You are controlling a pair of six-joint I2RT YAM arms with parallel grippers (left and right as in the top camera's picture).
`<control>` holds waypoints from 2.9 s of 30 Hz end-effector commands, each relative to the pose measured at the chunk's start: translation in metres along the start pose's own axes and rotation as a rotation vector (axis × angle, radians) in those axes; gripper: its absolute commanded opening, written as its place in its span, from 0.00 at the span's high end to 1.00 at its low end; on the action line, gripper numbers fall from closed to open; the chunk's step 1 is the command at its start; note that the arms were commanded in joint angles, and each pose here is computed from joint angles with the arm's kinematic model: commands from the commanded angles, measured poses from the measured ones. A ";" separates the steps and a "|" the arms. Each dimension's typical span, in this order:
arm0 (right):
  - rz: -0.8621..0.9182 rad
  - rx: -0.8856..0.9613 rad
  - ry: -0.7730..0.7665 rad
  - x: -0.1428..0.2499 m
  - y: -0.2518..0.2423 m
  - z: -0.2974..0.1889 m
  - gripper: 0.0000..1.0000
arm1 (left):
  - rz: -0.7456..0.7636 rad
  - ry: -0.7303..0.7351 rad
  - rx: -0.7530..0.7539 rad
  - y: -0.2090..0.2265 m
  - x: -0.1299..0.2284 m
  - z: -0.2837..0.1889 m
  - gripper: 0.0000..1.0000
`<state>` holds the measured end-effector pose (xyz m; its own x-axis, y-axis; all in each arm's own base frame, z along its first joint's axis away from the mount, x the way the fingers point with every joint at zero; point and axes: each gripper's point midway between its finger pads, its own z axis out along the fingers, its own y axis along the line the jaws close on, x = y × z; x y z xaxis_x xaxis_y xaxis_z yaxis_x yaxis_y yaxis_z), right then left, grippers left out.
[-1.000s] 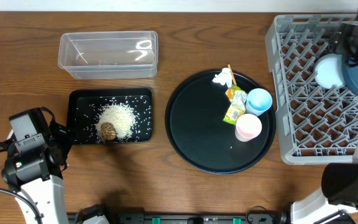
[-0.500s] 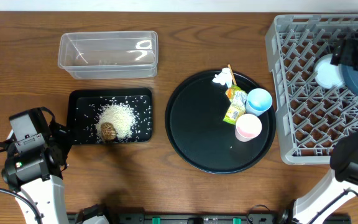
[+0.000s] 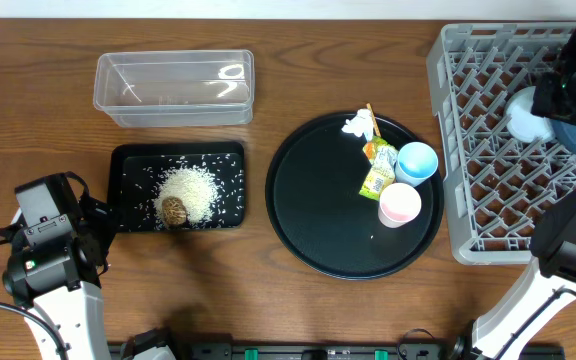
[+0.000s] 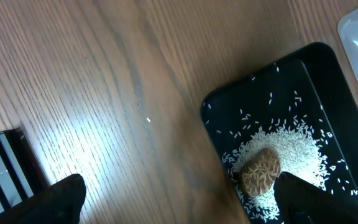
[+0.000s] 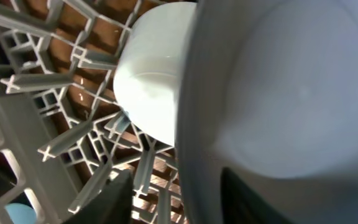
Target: Sort waste into correct bins and load items into the dishwasher rack
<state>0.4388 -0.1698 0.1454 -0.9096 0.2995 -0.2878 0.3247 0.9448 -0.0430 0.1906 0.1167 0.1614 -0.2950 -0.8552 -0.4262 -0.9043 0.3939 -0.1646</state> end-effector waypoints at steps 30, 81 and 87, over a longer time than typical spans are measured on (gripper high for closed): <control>0.141 -1.180 -0.375 -0.037 0.029 -0.194 0.99 | -0.012 -0.004 -0.010 0.002 -0.001 0.000 0.02; 0.225 -1.134 0.066 0.055 0.064 -0.132 0.99 | -0.012 -0.004 -0.010 0.002 -0.001 0.000 0.02; 0.263 -1.065 0.067 0.057 0.042 -0.122 0.99 | -0.012 -0.004 -0.010 0.002 -0.001 0.000 0.02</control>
<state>0.3806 -0.0867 0.2571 -0.8623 0.4884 -0.1341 0.0829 0.3974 0.9139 0.1907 0.1168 0.1611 -0.2952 -0.8556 -0.4252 -0.9046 0.3935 -0.1637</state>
